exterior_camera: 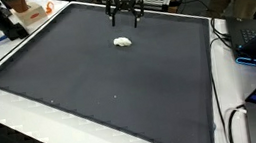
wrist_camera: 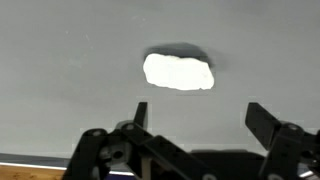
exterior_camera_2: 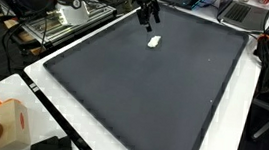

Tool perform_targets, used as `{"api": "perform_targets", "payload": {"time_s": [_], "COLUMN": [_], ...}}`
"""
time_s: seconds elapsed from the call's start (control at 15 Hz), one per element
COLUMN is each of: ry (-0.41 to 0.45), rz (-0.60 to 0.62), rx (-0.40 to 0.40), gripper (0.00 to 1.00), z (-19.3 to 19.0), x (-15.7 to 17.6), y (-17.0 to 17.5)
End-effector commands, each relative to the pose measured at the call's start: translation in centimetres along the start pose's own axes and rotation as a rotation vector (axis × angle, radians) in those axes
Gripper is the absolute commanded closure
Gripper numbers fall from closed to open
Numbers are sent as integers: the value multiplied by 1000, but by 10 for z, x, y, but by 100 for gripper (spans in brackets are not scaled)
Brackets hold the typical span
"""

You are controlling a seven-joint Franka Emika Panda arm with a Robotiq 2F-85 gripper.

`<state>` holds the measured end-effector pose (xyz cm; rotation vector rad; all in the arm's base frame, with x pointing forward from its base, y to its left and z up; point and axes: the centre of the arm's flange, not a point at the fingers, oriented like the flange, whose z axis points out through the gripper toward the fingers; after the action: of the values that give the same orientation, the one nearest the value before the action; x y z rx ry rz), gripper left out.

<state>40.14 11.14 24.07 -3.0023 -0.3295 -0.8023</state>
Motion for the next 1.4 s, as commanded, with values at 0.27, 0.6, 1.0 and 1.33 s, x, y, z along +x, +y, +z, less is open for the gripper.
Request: {"api": "perform_targets", "payload": {"time_s": [0.27,0.6,1.0,1.33], "ry": [-27,-78,-130,-160], "rz": [91,137,196,223], "rx": [-4,-19,-55,-48], "gripper": [0,0,0,0], "z": [-7,-8,-14,-24], "x": [18,26,33,46], "y": [-6,-8,-6,-10]}}
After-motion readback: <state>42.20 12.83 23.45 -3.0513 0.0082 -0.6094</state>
